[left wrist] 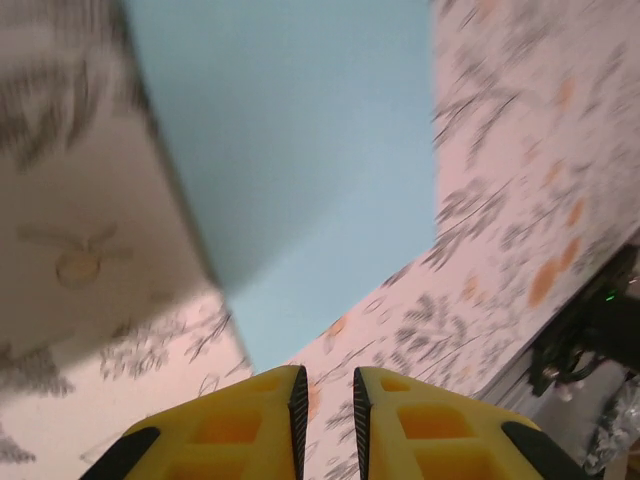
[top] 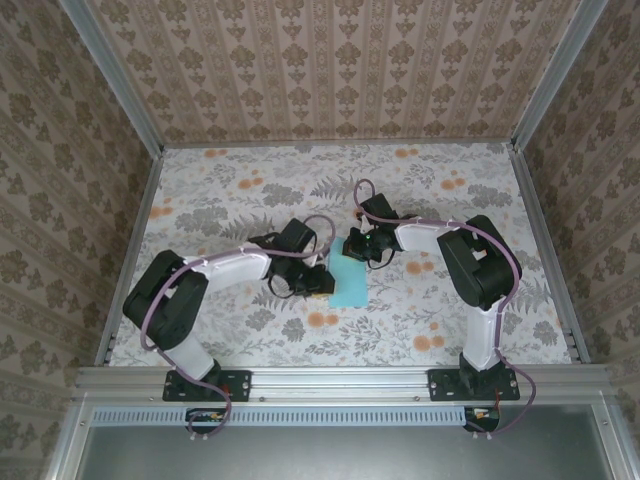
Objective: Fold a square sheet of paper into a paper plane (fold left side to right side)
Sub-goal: First fold the square sheet of paper in half at the center of the table, then hold the square sheet of paper at the center of the table.
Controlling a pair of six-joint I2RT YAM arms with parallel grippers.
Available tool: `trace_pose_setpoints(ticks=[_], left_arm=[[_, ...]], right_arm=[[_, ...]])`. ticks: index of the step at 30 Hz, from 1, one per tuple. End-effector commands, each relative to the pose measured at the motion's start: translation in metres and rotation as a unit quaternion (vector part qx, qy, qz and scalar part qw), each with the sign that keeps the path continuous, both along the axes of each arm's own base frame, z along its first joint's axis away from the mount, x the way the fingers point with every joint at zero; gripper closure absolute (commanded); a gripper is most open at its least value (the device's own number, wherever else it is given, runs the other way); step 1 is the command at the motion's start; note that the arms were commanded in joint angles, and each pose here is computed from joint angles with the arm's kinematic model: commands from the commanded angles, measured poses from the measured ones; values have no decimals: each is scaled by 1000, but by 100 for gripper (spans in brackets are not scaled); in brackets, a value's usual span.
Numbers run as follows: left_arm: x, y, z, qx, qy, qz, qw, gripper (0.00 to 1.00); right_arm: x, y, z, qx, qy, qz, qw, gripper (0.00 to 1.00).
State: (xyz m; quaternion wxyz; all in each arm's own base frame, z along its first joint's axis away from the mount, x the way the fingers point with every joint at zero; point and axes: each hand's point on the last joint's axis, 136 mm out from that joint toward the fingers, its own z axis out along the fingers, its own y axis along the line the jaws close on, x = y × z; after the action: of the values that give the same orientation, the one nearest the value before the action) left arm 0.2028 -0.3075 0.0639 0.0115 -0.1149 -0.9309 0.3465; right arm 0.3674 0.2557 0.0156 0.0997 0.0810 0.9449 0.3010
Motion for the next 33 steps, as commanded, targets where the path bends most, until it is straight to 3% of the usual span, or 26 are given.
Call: trace_pose_setpoints(ticks=[1,11,20,33], left_arm=[[14,-10,7,-11,-10,-19,1000,78],[28,-34,-21,-16,7,-22,1000,77],[16,-23,-48,21,37,-11,999,77],[8,-12,-64,49,54,2,997,78]], right_arm=[[-21,-27,-38,-69,59,-15,996,94],[-18,-22,-35,-59,57,-12,997,94],[-12,-16,-25,-42,39,-8,998,94],[3,-11,44,-8,-38,-4,999,91]])
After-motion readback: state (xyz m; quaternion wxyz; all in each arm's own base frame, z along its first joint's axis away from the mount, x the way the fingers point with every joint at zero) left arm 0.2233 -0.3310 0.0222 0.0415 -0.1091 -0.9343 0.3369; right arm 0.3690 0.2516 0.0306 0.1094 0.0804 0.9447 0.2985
